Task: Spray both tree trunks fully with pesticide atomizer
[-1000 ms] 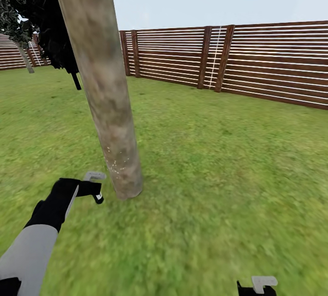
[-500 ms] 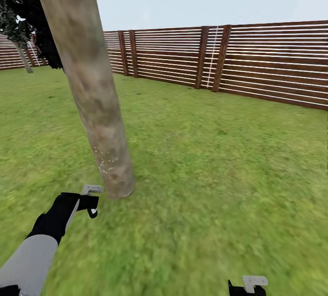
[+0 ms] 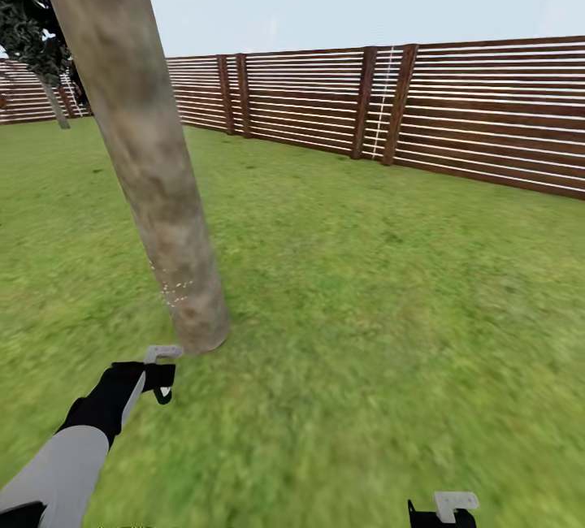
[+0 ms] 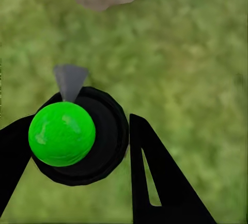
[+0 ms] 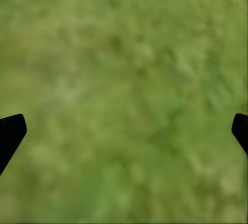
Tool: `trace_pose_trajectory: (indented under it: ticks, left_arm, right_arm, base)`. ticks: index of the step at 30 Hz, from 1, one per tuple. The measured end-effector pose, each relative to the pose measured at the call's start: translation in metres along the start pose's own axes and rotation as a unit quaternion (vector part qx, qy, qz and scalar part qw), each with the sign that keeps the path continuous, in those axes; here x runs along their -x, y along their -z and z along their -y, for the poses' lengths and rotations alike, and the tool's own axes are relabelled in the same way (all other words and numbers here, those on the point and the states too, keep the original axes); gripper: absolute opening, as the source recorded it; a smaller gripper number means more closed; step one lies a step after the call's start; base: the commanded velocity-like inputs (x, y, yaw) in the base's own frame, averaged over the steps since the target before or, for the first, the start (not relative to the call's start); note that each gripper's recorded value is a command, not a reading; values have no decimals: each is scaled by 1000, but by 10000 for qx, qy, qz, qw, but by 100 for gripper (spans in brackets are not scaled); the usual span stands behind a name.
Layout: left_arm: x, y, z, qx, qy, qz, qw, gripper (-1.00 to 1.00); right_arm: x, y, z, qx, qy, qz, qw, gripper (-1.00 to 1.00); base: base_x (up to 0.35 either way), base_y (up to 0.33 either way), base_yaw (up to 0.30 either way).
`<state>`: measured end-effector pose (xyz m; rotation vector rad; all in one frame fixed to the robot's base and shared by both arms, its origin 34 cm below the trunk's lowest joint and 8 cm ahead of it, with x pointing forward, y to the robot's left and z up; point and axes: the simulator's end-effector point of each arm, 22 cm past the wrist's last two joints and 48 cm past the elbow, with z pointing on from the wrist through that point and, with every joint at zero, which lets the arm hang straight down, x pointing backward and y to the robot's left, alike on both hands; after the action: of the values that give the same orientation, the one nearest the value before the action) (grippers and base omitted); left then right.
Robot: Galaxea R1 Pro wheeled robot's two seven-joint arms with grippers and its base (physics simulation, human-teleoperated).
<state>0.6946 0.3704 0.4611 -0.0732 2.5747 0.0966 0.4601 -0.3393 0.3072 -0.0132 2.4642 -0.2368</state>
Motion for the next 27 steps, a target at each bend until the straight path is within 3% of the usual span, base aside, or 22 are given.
trace_pose_trajectory:
  ticks: [6, 12, 20, 27]
  left_arm:
    - [-2, -1, 0, 4, -5, -24, 10000, -100]
    - [-4, 0, -18, 424, 2, -41, 9991, -100]
    - [-4, -1, -18, 427, 14, -46, 9991, -100]
    - [-8, 0, -21, 436, 48, -128, 9990, -100]
  right_arm:
    - [0, 0, 0, -12, -3, -4, 10000, 100]
    - [-1, 0, 1, -16, -3, -9, 10000, 100]
    - [-1, 0, 1, -17, -3, -11, 10000, 100]
    - [-1, 0, 0, -13, -5, -10, 10000, 100]
  base:
    - [233, -190, 267]
    - [243, -182, 32]
    - [28, -266, 24]
    - [126, -265, 261]
